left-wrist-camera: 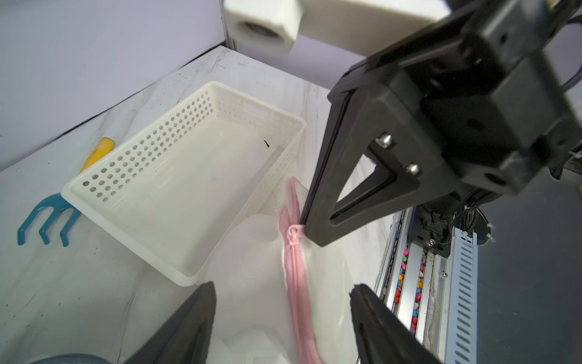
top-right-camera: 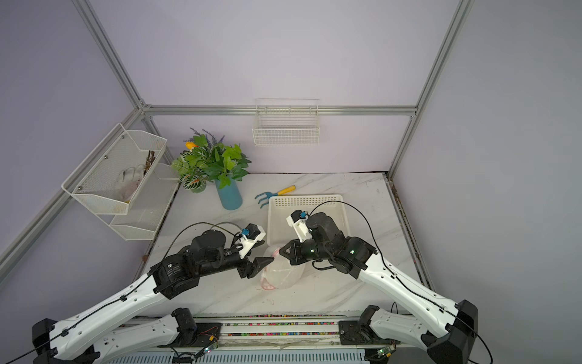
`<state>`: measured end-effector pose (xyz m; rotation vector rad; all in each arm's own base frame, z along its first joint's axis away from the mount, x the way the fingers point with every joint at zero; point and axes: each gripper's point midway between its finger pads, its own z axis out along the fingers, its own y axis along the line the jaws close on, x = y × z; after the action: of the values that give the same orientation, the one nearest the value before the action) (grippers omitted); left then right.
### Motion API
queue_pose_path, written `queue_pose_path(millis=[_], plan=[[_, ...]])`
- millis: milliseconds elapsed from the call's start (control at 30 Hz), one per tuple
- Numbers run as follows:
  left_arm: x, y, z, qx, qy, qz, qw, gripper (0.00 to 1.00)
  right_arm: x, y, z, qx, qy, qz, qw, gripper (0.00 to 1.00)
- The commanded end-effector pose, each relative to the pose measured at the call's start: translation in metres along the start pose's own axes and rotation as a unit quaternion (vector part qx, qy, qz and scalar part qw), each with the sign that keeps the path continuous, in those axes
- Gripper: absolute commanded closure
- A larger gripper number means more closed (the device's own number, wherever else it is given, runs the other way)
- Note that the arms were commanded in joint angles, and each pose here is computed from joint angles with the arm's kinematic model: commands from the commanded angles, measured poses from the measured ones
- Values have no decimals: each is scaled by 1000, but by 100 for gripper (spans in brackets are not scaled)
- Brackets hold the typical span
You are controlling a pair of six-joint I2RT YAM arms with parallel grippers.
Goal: Turn the laundry bag inside out
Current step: Zip the zipper on the laundry bag.
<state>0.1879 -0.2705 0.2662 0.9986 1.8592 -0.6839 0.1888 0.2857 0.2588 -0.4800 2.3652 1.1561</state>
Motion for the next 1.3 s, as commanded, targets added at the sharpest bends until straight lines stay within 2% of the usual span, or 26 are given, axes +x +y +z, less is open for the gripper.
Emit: queue_pose_path(millis=[0, 400, 600, 700, 933, 1267], plan=[[-17, -9, -2, 26, -28, 9, 999, 30, -8, 16, -7, -33, -14, -14, 999, 100], [1, -12, 20, 43, 1, -22, 999, 64, -12, 22, -16, -44, -33, -15, 998, 100], [0, -12, 17, 43, -4, -22, 999, 92, -19, 18, -21, -23, -52, -12, 998, 100], [-1, -12, 14, 43, -8, -19, 999, 99, -26, 12, -25, 0, -67, -8, 998, 100], [-7, -14, 2, 45, -33, -12, 998, 100, -34, -16, -42, 65, -98, 19, 993, 100], [-19, -12, -33, 27, -141, -10, 990, 100, -8, -64, -52, 114, -92, 79, 986, 100]])
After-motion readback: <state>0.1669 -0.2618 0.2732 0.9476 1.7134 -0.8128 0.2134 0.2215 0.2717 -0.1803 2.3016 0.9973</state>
